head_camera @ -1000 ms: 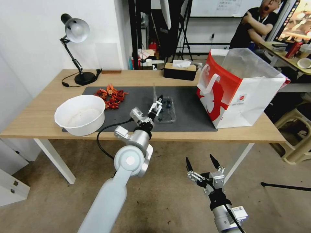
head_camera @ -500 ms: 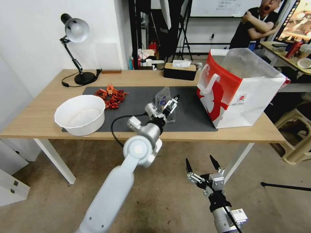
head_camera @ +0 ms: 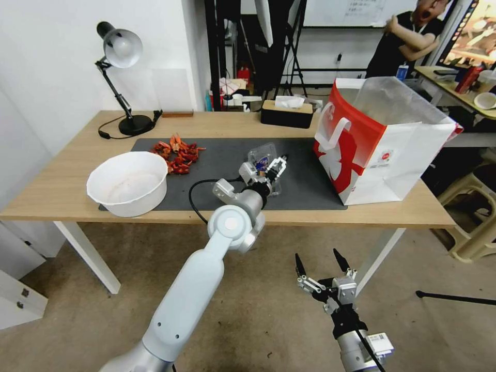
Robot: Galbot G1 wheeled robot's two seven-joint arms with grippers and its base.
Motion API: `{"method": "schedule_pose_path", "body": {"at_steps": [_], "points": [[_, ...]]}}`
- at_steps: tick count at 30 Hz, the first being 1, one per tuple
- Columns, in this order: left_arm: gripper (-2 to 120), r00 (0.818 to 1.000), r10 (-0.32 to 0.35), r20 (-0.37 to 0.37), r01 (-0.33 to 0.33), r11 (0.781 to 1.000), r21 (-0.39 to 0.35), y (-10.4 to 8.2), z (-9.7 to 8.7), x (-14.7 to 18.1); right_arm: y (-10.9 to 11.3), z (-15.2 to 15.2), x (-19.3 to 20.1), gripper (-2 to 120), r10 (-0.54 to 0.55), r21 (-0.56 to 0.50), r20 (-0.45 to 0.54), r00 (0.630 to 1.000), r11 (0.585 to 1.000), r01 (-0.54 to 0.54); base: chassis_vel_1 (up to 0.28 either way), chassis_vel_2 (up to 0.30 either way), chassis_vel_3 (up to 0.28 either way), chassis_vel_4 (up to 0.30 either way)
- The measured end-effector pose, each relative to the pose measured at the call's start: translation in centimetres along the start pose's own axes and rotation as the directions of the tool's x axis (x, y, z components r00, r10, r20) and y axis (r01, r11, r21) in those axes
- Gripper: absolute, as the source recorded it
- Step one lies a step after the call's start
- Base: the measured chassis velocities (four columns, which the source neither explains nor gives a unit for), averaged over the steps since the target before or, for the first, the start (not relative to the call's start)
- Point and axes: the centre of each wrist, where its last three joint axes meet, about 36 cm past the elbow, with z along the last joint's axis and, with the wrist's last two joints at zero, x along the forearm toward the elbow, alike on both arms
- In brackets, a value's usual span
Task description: Close the takeout container lid, then place the container into the takeout bag.
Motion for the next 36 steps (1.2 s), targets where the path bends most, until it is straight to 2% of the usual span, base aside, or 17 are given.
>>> {"method": "schedule_pose_path", "body": {"at_steps": [3,4,7,8,10,11,13,15,16,19,20,22,23,24,31,34,36], "points": [[35,1.000,-0.028,0.001,0.028,0.999,-0.015,0.4,0.1,-0.1,-1.3,-2.3,-1.6,100,-0.054,-0.116,0.061,0.997,0.991,0.060,0.000,0.000,0.000,0.000],[35,1.000,-0.028,0.001,0.028,0.999,-0.015,0.4,0.1,-0.1,-1.3,-2.3,-1.6,100,-0.054,-0.116,0.061,0.997,0.991,0.060,0.000,0.000,0.000,0.000],[19,0.999,-0.047,0.007,0.047,0.999,-0.023,0.7,0.0,-0.2,-3.0,-5.6,-3.9,100,-0.090,-0.261,0.129,0.988,0.958,0.121,0.000,0.000,0.000,0.000],[19,0.999,-0.047,0.007,0.047,0.999,-0.023,0.7,0.0,-0.2,-3.0,-5.6,-3.9,100,-0.090,-0.261,0.129,0.988,0.958,0.121,0.000,0.000,0.000,0.000],[9,0.999,-0.052,0.009,0.052,0.998,-0.026,0.8,-0.1,-0.2,-3.9,-7.5,-5.8,100,-0.103,-0.366,0.155,0.983,0.918,0.154,0.000,0.000,0.000,0.000],[9,0.999,-0.052,0.009,0.052,0.998,-0.026,0.8,-0.1,-0.2,-3.9,-7.5,-5.8,100,-0.103,-0.366,0.155,0.983,0.918,0.154,0.000,0.000,0.000,0.000],[0,0.998,-0.056,0.011,0.057,0.998,-0.027,0.9,-0.1,-0.3,-4.6,-8.8,-7.6,100,-0.101,-0.463,0.160,0.982,0.871,0.165,0.000,0.000,0.000,0.000],[0,0.998,-0.058,0.013,0.058,0.998,-0.026,0.9,0.0,-0.3,-5.5,-9.7,-9.9,100,-0.098,-0.553,0.144,0.985,0.817,0.163,0.000,0.000,0.000,0.000],[0,0.998,-0.058,0.013,0.058,0.998,-0.026,0.9,0.0,-0.3,-5.5,-9.7,-9.9,100,-0.098,-0.553,0.144,0.985,0.817,0.163,0.000,0.000,0.000,0.000],[0,0.998,-0.061,0.015,0.061,0.998,-0.027,1.1,0.0,-0.3,-6.1,-10.8,-12.7,100,-0.103,-0.647,0.096,0.990,0.749,0.141,0.000,0.000,0.000,0.000],[0,0.998,-0.061,0.015,0.061,0.998,-0.027,1.1,0.0,-0.3,-6.1,-10.8,-12.7,100,-0.103,-0.647,0.096,0.990,0.749,0.141,0.000,0.000,0.000,0.000],[0,0.998,-0.063,0.018,0.064,0.998,-0.029,1.2,-0.1,-0.2,-6.4,-12.4,-15.3,100,-0.124,-0.706,0.047,0.991,0.698,0.121,0.000,0.000,0.000,0.000],[0,0.998,-0.065,0.019,0.066,0.997,-0.030,1.2,-0.2,-0.2,-6.4,-13.0,-16.3,100,-0.135,-0.719,0.020,0.991,0.687,0.108,0.000,0.000,0.000,0.000],[0,0.998,-0.065,0.019,0.066,0.997,-0.030,1.2,-0.2,-0.2,-6.4,-13.0,-16.3,100,-0.135,-0.719,0.020,0.991,0.687,0.108,0.000,0.000,0.000,0.000],[0,0.997,-0.070,0.020,0.071,0.997,-0.033,1.4,-0.2,-0.4,-6.9,-14.5,-21.0,100,-0.143,-0.724,-0.139,0.980,0.690,-0.002,0.000,0.000,0.000,0.000],[0,0.997,-0.073,0.020,0.073,0.997,-0.036,1.6,-0.3,-0.4,-7.5,-14.5,-24.0,100,-0.131,-0.708,-0.235,0.963,0.702,-0.078,0.000,0.000,0.000,0.000],[0,0.997,-0.074,0.021,0.075,0.997,-0.036,1.6,-0.3,-0.4,-7.7,-14.5,-25.3,100,-0.129,-0.699,-0.265,0.956,0.709,-0.098,0.000,0.000,0.000,0.000]]}}
